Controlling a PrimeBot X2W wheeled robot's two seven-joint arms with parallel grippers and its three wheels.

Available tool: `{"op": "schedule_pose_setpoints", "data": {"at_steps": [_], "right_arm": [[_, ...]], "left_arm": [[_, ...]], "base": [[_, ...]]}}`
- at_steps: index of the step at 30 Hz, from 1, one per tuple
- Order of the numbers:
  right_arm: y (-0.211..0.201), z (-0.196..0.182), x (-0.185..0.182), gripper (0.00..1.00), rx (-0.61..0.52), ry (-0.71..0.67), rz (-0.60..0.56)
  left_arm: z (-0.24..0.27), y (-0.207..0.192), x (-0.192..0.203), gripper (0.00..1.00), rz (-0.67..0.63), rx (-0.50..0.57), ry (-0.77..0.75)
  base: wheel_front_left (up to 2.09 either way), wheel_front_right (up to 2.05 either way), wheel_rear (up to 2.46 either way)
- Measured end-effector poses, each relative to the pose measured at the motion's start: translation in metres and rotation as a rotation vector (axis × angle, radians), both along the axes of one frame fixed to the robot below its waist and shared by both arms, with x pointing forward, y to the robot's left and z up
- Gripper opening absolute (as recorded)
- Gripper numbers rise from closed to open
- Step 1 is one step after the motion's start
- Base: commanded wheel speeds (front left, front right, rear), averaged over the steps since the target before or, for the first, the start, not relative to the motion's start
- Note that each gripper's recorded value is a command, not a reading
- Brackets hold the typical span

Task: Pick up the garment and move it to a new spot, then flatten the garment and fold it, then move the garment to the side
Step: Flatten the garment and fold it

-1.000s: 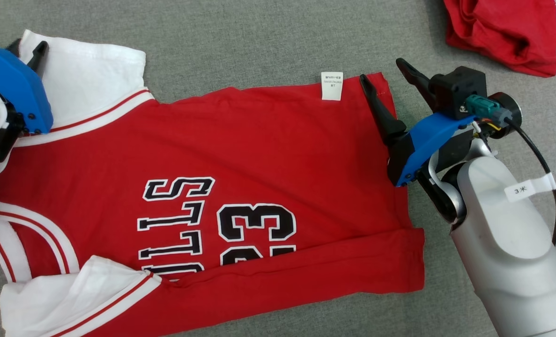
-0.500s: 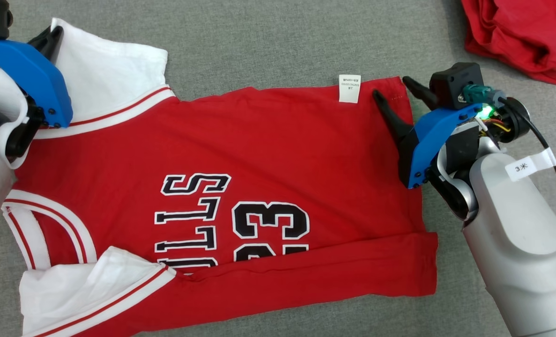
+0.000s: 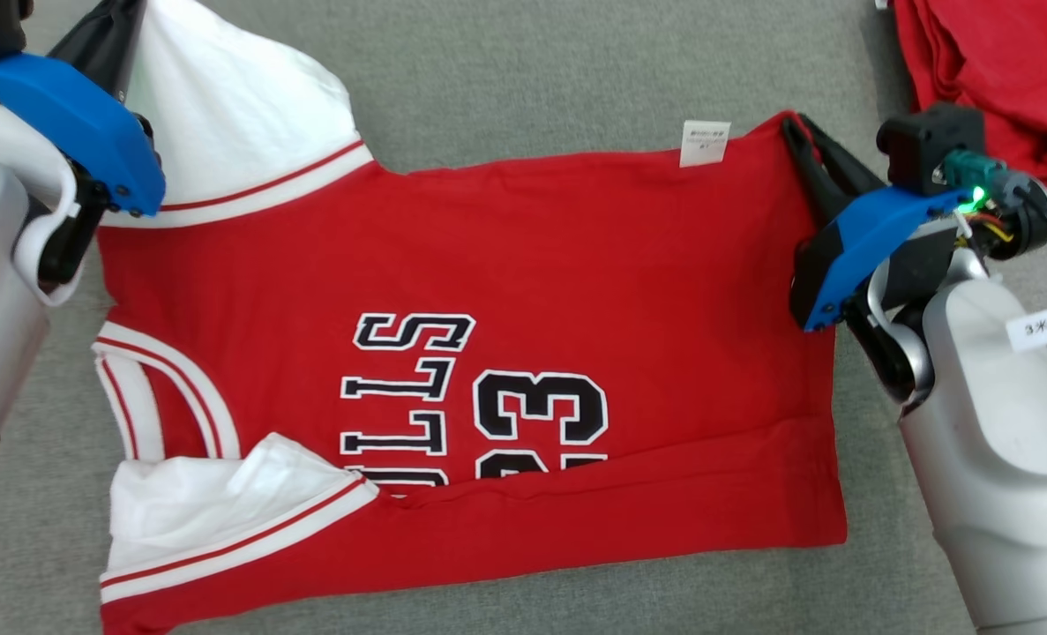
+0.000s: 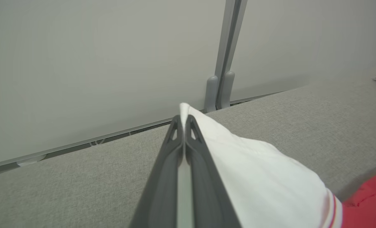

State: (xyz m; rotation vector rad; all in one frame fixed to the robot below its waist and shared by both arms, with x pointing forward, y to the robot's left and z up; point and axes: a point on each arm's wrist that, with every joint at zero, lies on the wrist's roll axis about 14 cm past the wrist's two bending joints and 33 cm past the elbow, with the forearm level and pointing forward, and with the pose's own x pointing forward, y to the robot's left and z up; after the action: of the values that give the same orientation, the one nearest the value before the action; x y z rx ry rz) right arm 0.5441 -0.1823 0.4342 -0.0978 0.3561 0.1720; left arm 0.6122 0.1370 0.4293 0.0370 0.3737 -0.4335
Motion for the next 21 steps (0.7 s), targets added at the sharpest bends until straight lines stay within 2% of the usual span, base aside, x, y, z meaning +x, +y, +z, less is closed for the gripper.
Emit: {"op": "schedule_pose_setpoints", "data": {"at_steps": [7, 15, 21], "right_arm": [[0.008, 0.0, -0.021, 0.0, 0.056, -0.032, -0.001], [0.003, -0.013, -0.052, 0.0, 0.11, -0.033, -0.036], [-0.003, -0.02, -0.062, 0.0, 0.141, -0.041, -0.069]], "left_arm": [[0.028, 0.001, -0.028, 0.0, -0.004, -0.088, -0.086], [0.018, 0.01, -0.076, 0.0, 0.002, -0.139, -0.063], [0.015, 0.024, -0.107, 0.0, 0.067, -0.172, -0.069]], "base": [[0.0, 0.0, 0.0], [0.0, 0.0, 0.0], [0.0, 0.0, 0.0]]}}
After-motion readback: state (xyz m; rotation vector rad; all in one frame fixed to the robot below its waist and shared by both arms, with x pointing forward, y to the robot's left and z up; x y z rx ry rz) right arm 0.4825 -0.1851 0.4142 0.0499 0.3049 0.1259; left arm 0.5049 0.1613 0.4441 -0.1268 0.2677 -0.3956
